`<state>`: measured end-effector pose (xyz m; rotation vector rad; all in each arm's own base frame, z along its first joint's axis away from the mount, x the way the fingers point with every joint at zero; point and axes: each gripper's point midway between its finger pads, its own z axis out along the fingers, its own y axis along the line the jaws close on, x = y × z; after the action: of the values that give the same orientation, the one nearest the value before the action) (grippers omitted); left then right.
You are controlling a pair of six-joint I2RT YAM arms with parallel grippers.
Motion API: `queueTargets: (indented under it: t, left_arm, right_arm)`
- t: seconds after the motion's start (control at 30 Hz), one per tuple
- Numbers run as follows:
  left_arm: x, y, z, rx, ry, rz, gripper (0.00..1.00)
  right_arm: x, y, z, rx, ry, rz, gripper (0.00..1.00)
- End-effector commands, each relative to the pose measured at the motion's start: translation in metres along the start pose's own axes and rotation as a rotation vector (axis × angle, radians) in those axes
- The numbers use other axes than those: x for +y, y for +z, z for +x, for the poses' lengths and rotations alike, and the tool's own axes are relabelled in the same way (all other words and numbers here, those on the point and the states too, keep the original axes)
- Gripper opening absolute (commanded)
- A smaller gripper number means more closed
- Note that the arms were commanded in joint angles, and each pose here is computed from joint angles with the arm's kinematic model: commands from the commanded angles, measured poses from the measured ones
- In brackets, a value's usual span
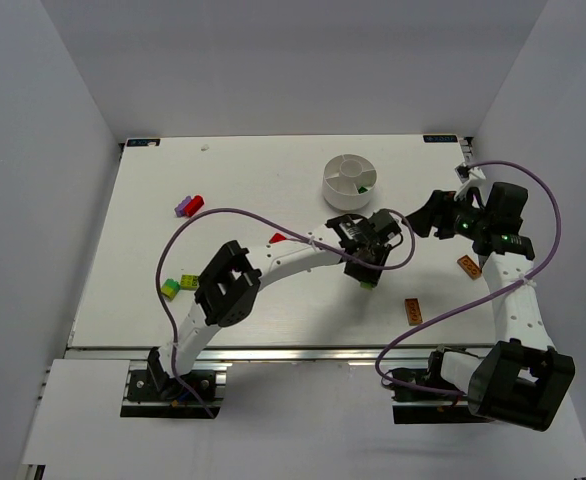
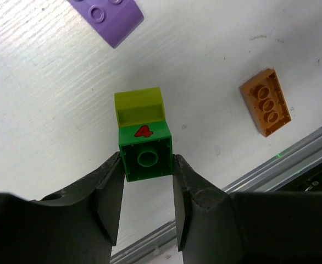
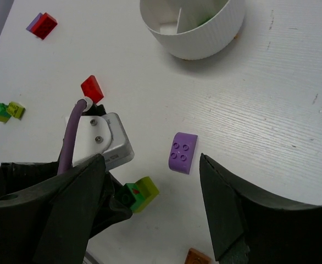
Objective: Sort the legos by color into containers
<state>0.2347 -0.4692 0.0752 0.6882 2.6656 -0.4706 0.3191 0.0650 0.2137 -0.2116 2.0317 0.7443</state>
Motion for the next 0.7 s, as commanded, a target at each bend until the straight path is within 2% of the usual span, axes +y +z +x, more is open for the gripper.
queueTargets:
  t: [0.0, 0.07, 0.13, 0.17, 0.2, 0.23, 0.27, 0.3, 0.37, 0.4, 0.5, 0.67]
  left_arm:
    - [-0.008, -0.07, -0.04, -0.162, -0.029, 0.109, 0.01]
    - [-0.011, -0.089, -0.052, -0.224, -0.074, 0.202, 0.0]
    - [0.002, -0.112, -0.044, -0.245, -0.111, 0.295, 0.0]
    - [-0.003, -0.124, -0.056, -0.319, -0.114, 0.367, 0.0]
    - [0.012, -0.114, -0.036, -0.284, -0.125, 0.392, 0.0]
    - [0.011, -0.142, -0.039, -0.358, -0.11, 0.451, 0.0]
    - [0.006, -0.157, -0.049, -0.451, -0.084, 0.521, 0.0]
    - [0.016, -0.148, -0.027, -0.422, -0.084, 0.552, 0.0]
    - [0.009, -0.184, -0.033, -0.555, -0.045, 0.663, 0.0]
    - [0.009, -0.181, -0.016, -0.532, -0.024, 0.705, 0.0]
    - [0.001, -0.211, -0.013, -0.634, 0.061, 0.795, 0.0]
    - [0.001, -0.226, 0.001, -0.678, 0.169, 0.813, 0.0]
  right_arm:
    - [0.017, -0.003, 0.0, 0.007, -0.016, -0.093, 0.74]
    - [0.027, -0.004, 0.002, 0.016, -0.009, -0.155, 0.74]
    - [0.036, -0.004, 0.005, 0.031, 0.007, -0.213, 0.74]
    - [0.046, -0.006, 0.006, 0.037, 0.009, -0.281, 0.74]
    - [0.054, -0.009, 0.007, 0.039, 0.01, -0.334, 0.74]
    - [0.062, -0.01, 0.009, 0.042, -0.018, -0.406, 0.75]
    - [0.088, -0.022, 0.011, 0.033, -0.049, -0.581, 0.78]
    - [0.096, -0.024, 0.013, 0.015, -0.117, -0.644, 0.78]
    - [0.117, -0.027, 0.021, 0.023, -0.163, -0.76, 0.79]
    - [0.12, -0.024, 0.023, 0.013, -0.222, -0.785, 0.79]
    - [0.144, -0.019, 0.026, 0.059, -0.265, -0.86, 0.79]
    - [0.172, -0.008, 0.032, 0.111, -0.308, -0.965, 0.79]
